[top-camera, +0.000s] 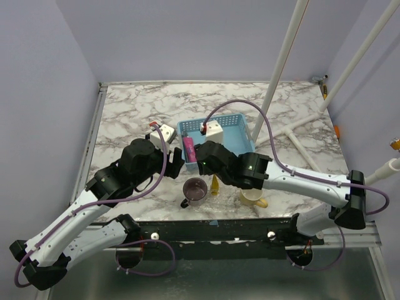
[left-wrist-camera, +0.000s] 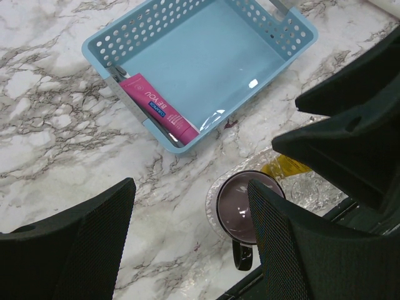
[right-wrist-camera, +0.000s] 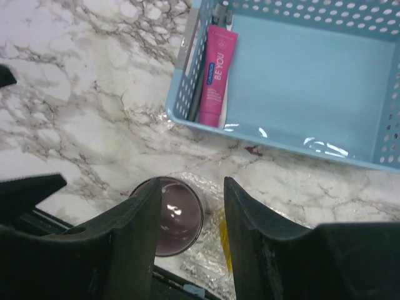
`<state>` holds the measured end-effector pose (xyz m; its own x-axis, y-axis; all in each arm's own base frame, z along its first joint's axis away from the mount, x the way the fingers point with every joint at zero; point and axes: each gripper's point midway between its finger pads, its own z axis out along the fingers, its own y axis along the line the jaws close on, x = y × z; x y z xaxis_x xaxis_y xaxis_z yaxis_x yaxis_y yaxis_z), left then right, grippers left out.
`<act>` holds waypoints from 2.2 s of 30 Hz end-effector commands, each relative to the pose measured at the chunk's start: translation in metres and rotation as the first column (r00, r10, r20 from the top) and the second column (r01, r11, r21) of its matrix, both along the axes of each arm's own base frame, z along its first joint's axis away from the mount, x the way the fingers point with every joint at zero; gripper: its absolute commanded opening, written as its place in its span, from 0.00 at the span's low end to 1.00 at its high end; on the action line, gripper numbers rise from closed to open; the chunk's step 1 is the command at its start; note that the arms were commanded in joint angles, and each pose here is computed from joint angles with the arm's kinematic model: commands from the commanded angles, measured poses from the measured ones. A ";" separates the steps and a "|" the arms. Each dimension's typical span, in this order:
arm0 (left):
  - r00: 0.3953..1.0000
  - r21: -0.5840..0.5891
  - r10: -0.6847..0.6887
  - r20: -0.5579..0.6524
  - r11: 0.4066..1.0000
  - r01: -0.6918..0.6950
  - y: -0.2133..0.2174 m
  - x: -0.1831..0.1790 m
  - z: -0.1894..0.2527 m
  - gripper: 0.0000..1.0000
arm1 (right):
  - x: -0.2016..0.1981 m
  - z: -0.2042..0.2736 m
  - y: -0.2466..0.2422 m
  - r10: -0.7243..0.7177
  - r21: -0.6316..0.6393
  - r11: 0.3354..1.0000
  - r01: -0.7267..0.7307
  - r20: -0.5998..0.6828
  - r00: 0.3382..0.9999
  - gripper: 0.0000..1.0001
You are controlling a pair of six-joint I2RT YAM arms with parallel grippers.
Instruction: Prepare toiletry sets of a toothbrush and toothpaste on the tray
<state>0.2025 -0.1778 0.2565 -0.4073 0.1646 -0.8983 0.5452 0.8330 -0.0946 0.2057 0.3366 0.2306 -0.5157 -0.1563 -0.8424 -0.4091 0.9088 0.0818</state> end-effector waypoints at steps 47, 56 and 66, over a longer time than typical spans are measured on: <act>0.997 0.002 0.069 0.031 0.998 -0.069 0.013 0.006 0.007 0.74 | 0.152 -0.172 0.053 0.091 -0.027 0.994 -0.107 -0.354 0.931 0.57; 0.997 0.002 0.067 0.029 0.998 -0.067 0.013 0.005 0.007 0.74 | 0.153 -0.192 0.056 0.097 -0.025 0.993 -0.115 -0.386 0.917 0.53; 0.997 0.005 0.070 0.028 0.998 -0.070 0.013 0.006 0.006 0.74 | 0.154 -0.186 0.057 0.104 -0.003 0.994 -0.113 -0.380 0.919 0.23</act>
